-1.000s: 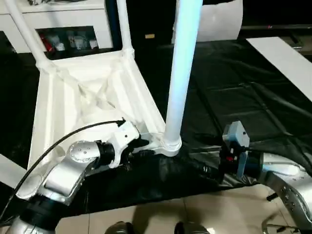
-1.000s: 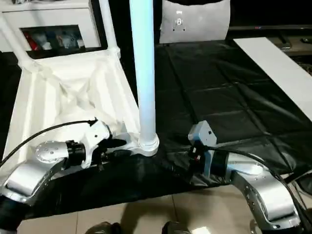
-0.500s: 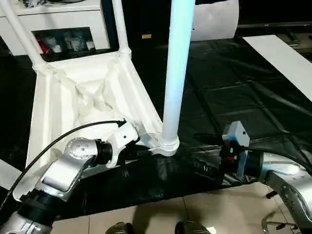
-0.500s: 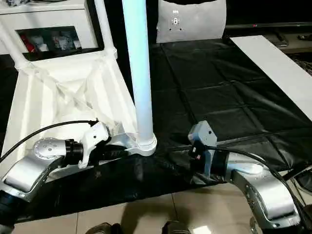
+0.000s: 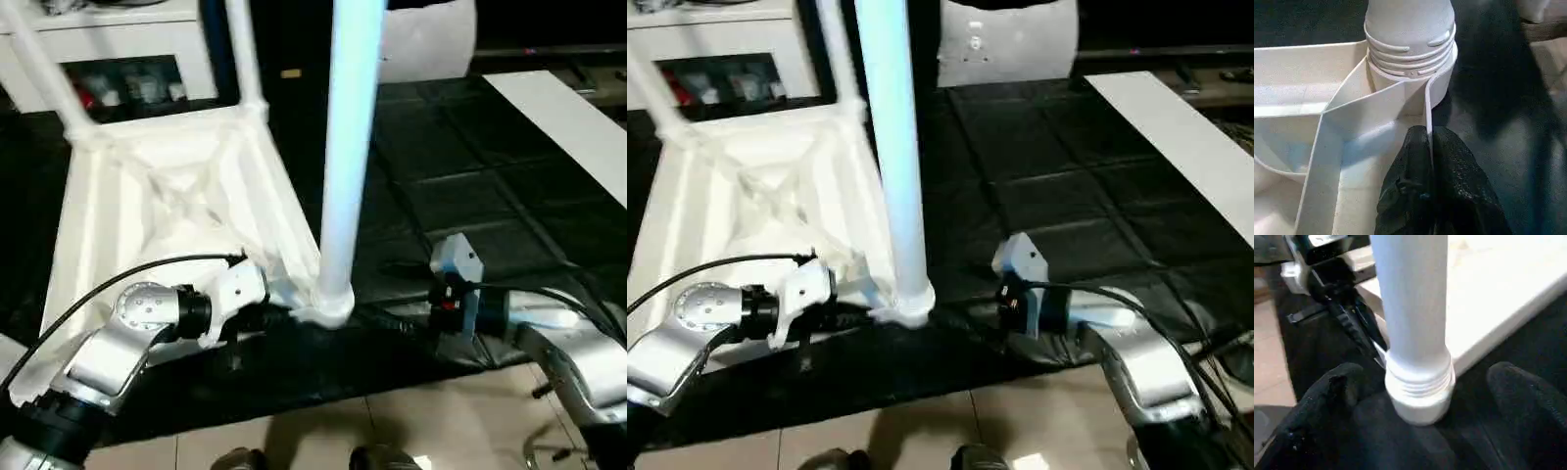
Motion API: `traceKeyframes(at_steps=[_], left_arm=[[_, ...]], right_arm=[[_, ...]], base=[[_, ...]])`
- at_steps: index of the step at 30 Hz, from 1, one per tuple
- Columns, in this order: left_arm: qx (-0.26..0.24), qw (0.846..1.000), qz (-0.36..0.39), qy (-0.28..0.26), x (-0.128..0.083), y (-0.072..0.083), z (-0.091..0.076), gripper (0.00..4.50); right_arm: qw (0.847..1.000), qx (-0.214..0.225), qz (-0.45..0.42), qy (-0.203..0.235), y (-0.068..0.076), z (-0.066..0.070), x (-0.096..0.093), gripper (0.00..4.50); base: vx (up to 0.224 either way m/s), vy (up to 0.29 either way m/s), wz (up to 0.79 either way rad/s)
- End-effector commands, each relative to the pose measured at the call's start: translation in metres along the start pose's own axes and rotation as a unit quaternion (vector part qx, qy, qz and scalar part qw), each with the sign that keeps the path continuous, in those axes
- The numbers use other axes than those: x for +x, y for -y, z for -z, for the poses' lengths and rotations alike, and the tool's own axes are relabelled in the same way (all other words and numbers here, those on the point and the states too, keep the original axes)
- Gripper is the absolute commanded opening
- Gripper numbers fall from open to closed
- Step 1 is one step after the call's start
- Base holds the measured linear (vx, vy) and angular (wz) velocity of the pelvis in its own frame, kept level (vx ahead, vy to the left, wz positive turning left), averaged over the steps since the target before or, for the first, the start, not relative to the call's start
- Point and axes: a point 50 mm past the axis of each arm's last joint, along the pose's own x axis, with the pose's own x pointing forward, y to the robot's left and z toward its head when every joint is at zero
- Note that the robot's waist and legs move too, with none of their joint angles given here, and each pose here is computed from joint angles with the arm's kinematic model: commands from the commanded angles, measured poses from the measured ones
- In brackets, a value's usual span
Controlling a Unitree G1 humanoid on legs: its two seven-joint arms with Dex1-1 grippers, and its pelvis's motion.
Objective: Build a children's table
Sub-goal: Rotate leg to tighten
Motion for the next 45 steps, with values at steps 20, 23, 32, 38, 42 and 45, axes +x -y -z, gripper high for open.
traceKeyframes(at_steps=[20,23,32,38,42,45], left_arm=[[0.062,0.985,0.159,-0.027,0.015,0.002,-0.004,0.0],[0.066,0.984,0.164,-0.033,0.014,-0.002,-0.004,0.0],[0.05,0.986,0.159,-0.026,0.013,-0.006,-0.004,0.0],[0.002,0.994,0.107,0.003,0.023,-0.013,-0.011,0.0],[-0.015,0.998,0.057,0.019,0.032,-0.023,-0.021,0.0],[-0.038,0.999,0.015,0.037,0.046,-0.03,-0.034,0.0]], right_arm=[[0.983,0.029,-0.18,-0.013,0.011,0.003,0.016,2.97],[0.981,0.026,-0.19,-0.018,0.013,0.004,0.02,2.75],[0.976,0.042,-0.212,-0.015,0.009,0.006,0.023,2.15],[0.977,0.074,-0.199,0.009,-0.003,0.009,0.021,2.06],[0.987,0.073,-0.145,0.001,-0.01,0.015,0.027,2.05],[0.994,0.101,-0.038,0.003,-0.016,0.019,0.047,2.04]], base=[[0.0,0.0,0.0],[0.0,0.0,0.0],[0.0,0.0,0.0],[0.0,0.0,0.0],[0.0,0.0,0.0],[0.0,0.0,0.0]])
